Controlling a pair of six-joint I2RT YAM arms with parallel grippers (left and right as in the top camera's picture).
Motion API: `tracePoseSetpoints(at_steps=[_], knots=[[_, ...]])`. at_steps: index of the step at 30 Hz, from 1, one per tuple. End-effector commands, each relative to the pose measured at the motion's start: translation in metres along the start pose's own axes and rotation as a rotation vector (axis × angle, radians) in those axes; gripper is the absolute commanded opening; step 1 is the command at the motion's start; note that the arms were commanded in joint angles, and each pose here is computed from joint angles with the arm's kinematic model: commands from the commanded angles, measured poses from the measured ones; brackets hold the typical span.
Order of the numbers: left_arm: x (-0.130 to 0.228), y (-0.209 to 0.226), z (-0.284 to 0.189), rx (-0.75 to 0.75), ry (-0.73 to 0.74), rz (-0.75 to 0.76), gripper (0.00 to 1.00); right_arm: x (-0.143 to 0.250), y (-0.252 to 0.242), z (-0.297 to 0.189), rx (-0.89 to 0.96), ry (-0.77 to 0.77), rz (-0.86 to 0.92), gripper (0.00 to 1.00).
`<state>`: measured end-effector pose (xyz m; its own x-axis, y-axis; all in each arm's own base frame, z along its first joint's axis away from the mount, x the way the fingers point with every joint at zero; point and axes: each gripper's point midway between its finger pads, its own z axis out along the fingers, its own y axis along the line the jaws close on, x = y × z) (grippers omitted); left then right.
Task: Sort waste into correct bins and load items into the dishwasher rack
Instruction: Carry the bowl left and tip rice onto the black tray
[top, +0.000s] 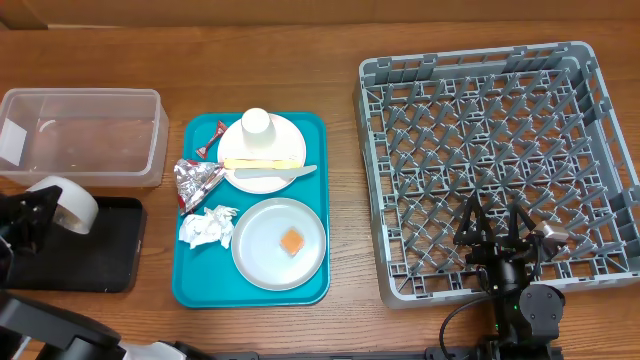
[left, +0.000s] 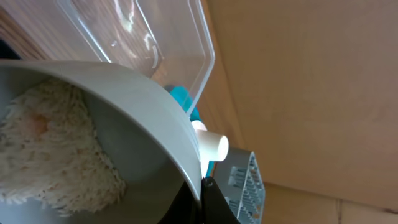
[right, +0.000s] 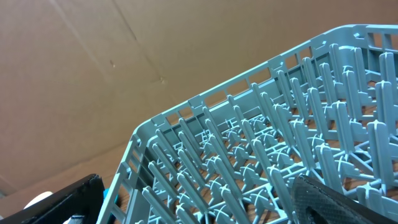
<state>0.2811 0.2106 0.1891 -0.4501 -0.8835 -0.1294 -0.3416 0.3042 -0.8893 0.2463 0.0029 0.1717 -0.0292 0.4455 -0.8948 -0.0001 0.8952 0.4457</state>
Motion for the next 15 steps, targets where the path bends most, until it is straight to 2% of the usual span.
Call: tracePoseSetpoints(at_steps=[1,3,8,15], knots=[[0.003,0.000,-0.006,0.092,-0.024,0.014,0.04,0.002,-0.001,0.000,-0.002,-0.001,-0.004,1.00],[0.003,0.003,-0.010,0.151,-0.051,0.017,0.04,0.002,-0.001,0.000,-0.002,-0.002,-0.004,1.00],[0.005,0.022,-0.013,0.164,-0.090,0.005,0.04,0.002,-0.001,0.000,-0.002,-0.001,-0.004,1.00],[0.004,0.016,-0.016,0.277,-0.116,0.013,0.04,0.002,-0.001,0.000,-0.002,-0.002,-0.004,1.00]])
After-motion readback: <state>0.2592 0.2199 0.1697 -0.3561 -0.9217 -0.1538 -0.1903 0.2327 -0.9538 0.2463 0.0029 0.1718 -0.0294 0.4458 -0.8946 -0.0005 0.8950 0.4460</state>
